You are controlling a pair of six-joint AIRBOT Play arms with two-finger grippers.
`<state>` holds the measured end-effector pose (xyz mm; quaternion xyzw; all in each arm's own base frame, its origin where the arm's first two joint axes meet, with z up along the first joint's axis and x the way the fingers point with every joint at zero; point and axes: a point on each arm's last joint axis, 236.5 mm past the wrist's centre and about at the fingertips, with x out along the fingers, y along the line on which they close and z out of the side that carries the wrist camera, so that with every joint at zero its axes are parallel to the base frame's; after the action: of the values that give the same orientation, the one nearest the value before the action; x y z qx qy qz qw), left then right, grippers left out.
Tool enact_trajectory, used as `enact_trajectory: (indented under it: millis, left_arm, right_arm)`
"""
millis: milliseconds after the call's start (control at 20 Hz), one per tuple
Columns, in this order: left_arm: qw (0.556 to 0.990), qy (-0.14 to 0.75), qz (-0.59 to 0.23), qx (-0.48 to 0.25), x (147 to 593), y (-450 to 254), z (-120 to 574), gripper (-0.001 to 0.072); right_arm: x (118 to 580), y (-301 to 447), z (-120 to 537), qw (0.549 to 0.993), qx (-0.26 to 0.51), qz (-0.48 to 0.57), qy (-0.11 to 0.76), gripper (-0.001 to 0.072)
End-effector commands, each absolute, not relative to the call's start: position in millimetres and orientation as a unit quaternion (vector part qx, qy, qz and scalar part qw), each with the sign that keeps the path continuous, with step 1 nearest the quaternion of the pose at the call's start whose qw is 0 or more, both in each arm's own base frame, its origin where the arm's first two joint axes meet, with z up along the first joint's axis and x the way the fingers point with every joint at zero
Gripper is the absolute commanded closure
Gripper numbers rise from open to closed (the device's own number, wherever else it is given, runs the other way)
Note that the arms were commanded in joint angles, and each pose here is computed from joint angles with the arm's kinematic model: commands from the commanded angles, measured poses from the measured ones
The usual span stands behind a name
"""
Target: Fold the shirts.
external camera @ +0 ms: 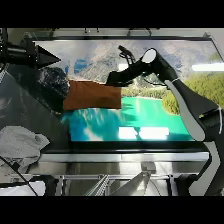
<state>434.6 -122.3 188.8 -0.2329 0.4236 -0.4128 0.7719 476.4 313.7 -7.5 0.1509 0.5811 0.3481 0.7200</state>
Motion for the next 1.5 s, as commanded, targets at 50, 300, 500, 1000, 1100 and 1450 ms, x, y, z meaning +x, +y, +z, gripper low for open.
enact_trajectory:
  millis: [50, 300, 500, 1000, 1100, 1450]
  left_arm:
    - [0.766, 0.425, -0.428, -0.221, 429.9, -134.2, 186.5, 0.0691]
    - [0.763, 0.425, -0.441, -0.208, 426.1, -144.4, 186.2, 0.0691]
    - [0.763, 0.423, -0.443, -0.205, 425.9, -144.3, 186.1, 0.0691]
    - [0.753, 0.434, -0.452, -0.203, 418.2, -146.1, 185.0, 0.0692]
    - [0.746, 0.44, -0.457, -0.201, 413.1, -146.9, 184.2, 0.0691]
    - [0.736, 0.453, -0.461, -0.199, 409.6, -146.3, 176.7, 0.0691]
  right_arm:
    - [480.3, 252.2, -65.5, 0.703, 0.165, 0.232, 0.651, 0.0069]
    - [469.8, 283.2, -107.5, 0.656, 0.226, 0.234, 0.681, 0.0069]
    - [476.6, 329.2, -94.9, 0.639, 0.299, 0.296, 0.645, 0.007]
    - [483.3, 368.8, 24.3, 0.608, 0.386, 0.451, 0.527, 0.0684]
    - [495.7, 338.3, 76.8, 0.64, 0.378, 0.46, 0.486, 0.0685]
    - [507.2, 58.3, 200.2, 0.839, 0.306, 0.178, 0.414, 0.0685]
